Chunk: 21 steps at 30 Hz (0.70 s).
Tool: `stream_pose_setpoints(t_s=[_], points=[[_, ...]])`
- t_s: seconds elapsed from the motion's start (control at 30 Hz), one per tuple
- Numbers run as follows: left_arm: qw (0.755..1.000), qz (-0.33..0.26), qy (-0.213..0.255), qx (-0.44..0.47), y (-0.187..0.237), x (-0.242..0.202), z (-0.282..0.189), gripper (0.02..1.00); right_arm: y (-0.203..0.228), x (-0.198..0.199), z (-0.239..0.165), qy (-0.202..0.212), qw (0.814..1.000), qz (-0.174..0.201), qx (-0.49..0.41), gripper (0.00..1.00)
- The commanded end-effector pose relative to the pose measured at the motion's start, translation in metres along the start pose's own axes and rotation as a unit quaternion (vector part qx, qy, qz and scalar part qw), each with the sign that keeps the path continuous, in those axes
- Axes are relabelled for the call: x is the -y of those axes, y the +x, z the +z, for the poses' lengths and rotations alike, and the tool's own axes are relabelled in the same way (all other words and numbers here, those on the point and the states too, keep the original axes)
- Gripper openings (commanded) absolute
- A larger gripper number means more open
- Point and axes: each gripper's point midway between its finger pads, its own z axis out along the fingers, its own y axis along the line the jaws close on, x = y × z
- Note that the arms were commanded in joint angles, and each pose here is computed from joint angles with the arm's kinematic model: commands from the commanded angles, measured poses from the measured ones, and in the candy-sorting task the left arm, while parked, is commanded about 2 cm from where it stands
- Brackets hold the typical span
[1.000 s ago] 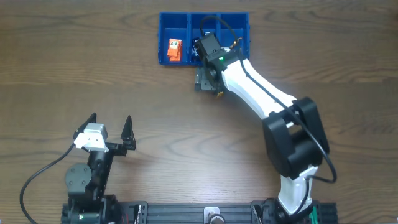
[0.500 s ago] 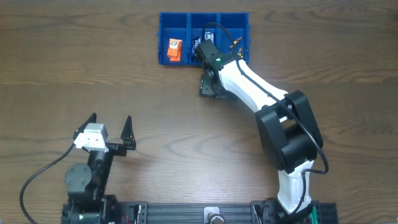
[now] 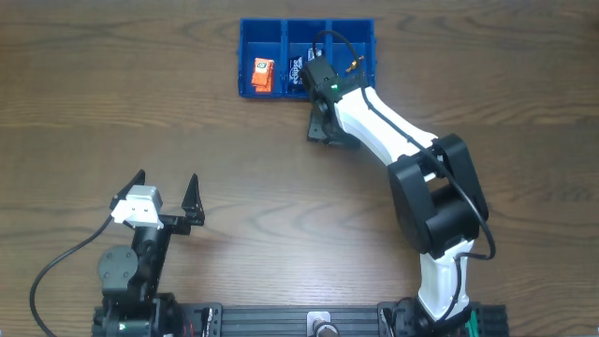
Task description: Sort Candies Into Trays
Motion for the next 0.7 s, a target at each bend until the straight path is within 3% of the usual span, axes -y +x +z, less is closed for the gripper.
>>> stream_pose_setpoints(t_s=[0.03,0.3,0.7], points=[[1.000,-0.006,0.010,-0.028,0.0173,0.0022,0.0004,0.998,0.0029,0.0035,0.0147,0.008,1.000,0.014,-0.011,0.619],[1.000,-0.007,0.010,-0.028,0.0173,0.0022,0.0004,1.000,0.0021,0.0036,0.0203,0.008,1.000,0.017,-0.013,0.566],[1.000,-0.007,0.010,-0.028,0.0174,0.0022,0.0004,0.996,0.0031,0.0040,0.0229,0.010,1.000,0.018,-0.015,0.380]])
